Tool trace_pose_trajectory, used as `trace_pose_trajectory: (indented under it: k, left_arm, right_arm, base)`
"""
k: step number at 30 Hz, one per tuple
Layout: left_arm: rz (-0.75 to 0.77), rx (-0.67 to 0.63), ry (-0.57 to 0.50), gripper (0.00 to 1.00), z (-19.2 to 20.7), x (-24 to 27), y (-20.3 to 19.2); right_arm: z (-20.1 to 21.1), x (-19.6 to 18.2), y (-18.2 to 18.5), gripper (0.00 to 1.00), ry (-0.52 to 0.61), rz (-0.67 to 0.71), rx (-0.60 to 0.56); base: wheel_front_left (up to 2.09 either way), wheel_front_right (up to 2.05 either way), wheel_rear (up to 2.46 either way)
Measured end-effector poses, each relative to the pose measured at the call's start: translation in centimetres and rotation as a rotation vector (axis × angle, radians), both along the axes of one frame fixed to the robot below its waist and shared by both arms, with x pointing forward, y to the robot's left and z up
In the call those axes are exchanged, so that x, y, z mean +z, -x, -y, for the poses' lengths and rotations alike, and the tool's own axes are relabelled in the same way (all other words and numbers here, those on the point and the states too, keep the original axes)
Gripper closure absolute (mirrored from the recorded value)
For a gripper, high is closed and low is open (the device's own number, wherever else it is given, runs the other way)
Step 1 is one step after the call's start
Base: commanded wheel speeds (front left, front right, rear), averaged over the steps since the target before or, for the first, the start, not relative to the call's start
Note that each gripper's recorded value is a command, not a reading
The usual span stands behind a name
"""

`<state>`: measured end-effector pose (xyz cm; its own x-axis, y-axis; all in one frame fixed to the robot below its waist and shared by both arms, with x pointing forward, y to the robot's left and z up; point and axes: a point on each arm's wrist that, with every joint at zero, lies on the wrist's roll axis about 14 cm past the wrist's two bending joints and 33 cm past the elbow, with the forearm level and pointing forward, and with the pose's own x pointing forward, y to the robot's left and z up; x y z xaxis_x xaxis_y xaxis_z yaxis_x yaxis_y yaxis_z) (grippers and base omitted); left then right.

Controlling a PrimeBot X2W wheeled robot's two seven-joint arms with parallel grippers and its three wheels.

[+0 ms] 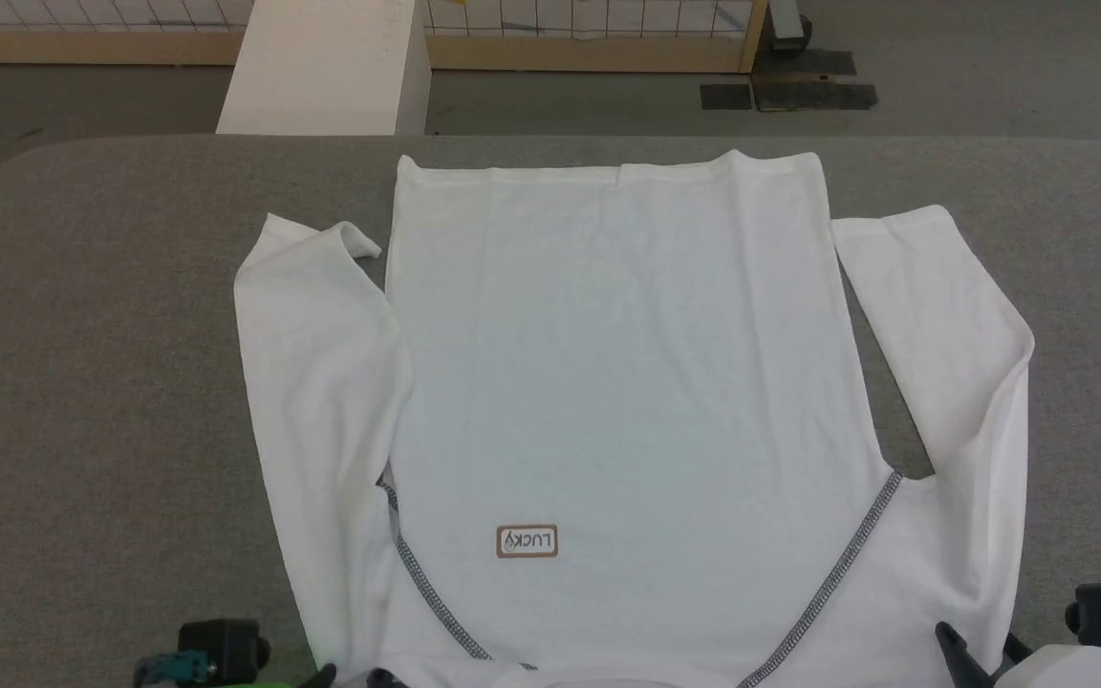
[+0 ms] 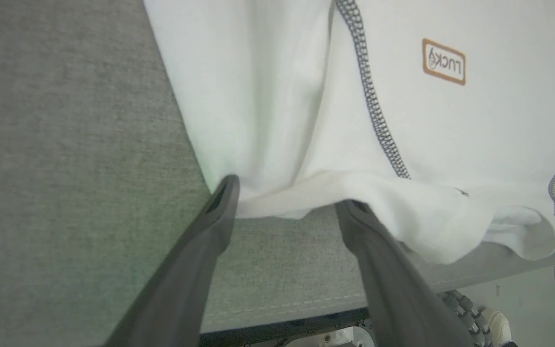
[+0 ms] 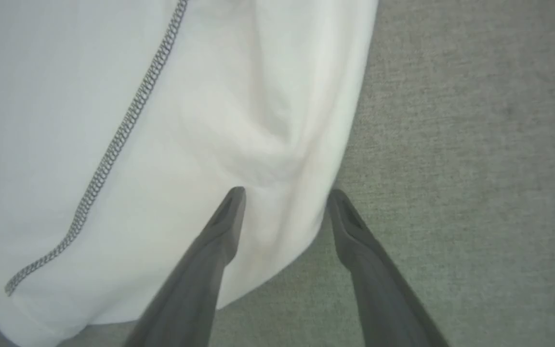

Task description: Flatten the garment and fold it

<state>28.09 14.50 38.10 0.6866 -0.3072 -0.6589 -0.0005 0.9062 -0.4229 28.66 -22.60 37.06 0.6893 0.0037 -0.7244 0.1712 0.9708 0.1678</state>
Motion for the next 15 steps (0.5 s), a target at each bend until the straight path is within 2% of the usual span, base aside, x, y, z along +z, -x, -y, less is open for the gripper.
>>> trace_pose_trajectory:
  k: [8, 13, 15]
  left_arm:
    - [0.155, 0.040, -0.032, 0.00, -1.6, 3.7, -2.4]
    - [0.260, 0.096, -0.100, 0.00, -4.3, 5.9, -3.9]
    - [0.353, 0.130, -0.125, 0.00, -5.5, 7.4, -5.1]
  right_arm:
    - [1.1, 4.5, -2.7, 0.00, 0.073, 0.237, -0.018]
    - [2.1, 7.5, -4.4, 0.00, 0.119, 0.392, -0.044]
    - [2.2, 8.8, -5.3, 0.00, 0.140, 0.468, -0.044]
  base:
    - [0.00, 0.00, 0.00]
    - [0.00, 0.00, 0.00]
    - [0.00, 0.00, 0.00]
